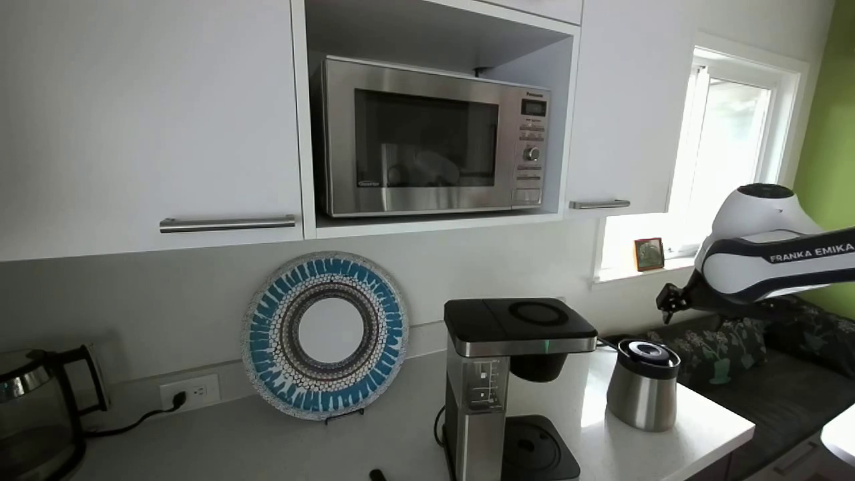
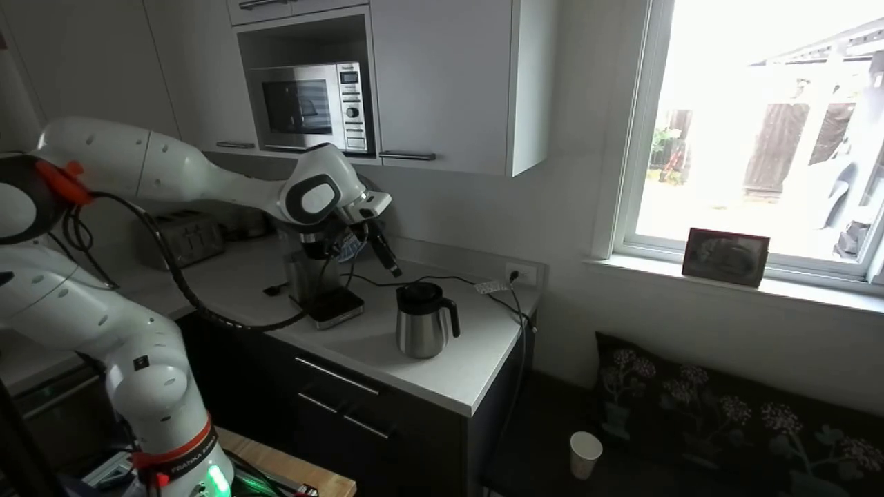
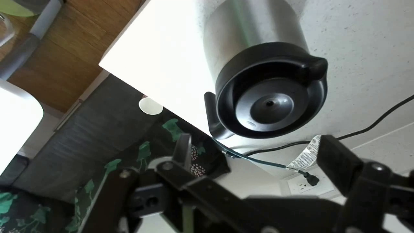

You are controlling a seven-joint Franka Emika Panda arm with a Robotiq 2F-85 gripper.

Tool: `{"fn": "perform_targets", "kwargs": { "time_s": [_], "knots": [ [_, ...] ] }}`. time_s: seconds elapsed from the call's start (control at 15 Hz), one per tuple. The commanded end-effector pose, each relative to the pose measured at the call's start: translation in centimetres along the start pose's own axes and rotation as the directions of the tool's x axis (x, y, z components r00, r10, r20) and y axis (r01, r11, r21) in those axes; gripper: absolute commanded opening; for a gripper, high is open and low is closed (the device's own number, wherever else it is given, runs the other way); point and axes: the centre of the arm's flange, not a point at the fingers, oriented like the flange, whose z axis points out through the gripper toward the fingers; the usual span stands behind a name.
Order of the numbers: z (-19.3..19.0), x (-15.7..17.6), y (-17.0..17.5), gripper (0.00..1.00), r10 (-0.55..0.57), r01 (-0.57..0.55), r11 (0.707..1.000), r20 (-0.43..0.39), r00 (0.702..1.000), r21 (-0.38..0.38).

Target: Turn the kettle to the right

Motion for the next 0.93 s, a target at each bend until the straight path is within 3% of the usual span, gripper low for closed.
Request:
{"fn": "perform_targets", "kwargs": {
  "time_s": [0.0,0.13,0.2,0.4,0.87],
  "knots": [
    [0.1,0.0,-0.1,1.0,0.004,-0.004,1.0,0.001,1.0,0.0],
    [-0.1,0.1,-0.2,1.0,0.006,-0.006,1.0,-0.003,1.0,0.001],
    [1.3,1.5,-0.4,1.0,0.069,-0.068,0.996,0.014,0.998,-0.06],
    [3.6,3.7,0.7,1.0,0.221,-0.211,0.968,0.064,0.973,-0.134],
    [8.0,8.0,4.1,1.0,0.476,-0.426,0.87,0.197,0.857,-0.247]
  ]
}}
